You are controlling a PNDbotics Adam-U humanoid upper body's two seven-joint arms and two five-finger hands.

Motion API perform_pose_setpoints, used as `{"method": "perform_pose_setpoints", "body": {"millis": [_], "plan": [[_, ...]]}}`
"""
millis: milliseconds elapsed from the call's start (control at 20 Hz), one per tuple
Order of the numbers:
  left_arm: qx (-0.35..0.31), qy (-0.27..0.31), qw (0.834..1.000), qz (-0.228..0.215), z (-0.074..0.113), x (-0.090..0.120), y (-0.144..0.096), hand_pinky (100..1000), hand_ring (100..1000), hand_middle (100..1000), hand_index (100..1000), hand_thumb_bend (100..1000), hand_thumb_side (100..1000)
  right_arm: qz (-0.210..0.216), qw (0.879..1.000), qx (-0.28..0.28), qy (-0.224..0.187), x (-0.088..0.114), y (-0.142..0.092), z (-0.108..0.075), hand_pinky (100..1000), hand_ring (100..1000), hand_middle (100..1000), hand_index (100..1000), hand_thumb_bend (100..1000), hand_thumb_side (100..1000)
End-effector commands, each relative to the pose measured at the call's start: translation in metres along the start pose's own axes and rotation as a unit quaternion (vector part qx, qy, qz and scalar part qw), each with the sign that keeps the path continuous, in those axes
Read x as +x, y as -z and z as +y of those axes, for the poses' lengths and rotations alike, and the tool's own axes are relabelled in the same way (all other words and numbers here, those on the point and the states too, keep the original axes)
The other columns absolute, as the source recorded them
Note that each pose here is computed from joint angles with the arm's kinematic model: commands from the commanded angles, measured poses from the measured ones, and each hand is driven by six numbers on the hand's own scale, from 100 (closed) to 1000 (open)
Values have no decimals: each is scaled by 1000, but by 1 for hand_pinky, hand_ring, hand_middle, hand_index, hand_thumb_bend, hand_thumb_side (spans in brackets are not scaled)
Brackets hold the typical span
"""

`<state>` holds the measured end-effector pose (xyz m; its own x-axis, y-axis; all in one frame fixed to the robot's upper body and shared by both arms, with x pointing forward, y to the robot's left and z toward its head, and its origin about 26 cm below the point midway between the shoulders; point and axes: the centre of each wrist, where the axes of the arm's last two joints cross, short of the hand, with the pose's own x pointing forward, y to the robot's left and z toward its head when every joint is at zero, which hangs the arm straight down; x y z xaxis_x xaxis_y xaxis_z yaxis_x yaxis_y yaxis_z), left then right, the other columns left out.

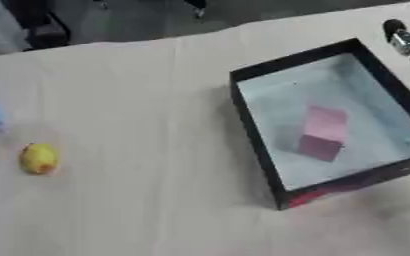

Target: Pick up the objects with one hand, pass them to the other hand, and then place them into the box on the other side of the table.

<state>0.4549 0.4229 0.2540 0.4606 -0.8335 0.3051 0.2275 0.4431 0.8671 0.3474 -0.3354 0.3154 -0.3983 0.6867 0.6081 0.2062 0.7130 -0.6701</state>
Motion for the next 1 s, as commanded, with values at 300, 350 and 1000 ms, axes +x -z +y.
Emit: {"method": "perform_pose_setpoints", "body": {"millis": [300, 350, 1000], "plan": [[43, 9, 997, -61, 23, 20, -25, 882, 817, 698, 589, 176, 100, -11, 1000, -5, 8, 7, 3, -6, 880, 854, 819, 816, 264, 289], [46, 11, 997, -67, 23, 23, -27, 879, 810, 697, 588, 182, 100, -12, 1000, -5, 9, 7, 3, -6, 880, 854, 819, 816, 280, 299], [70, 18, 980, -187, 9, 62, -65, 879, 775, 687, 577, 100, 100, -58, 997, 23, 54, 34, 18, 12, 882, 856, 823, 820, 274, 264]]}}
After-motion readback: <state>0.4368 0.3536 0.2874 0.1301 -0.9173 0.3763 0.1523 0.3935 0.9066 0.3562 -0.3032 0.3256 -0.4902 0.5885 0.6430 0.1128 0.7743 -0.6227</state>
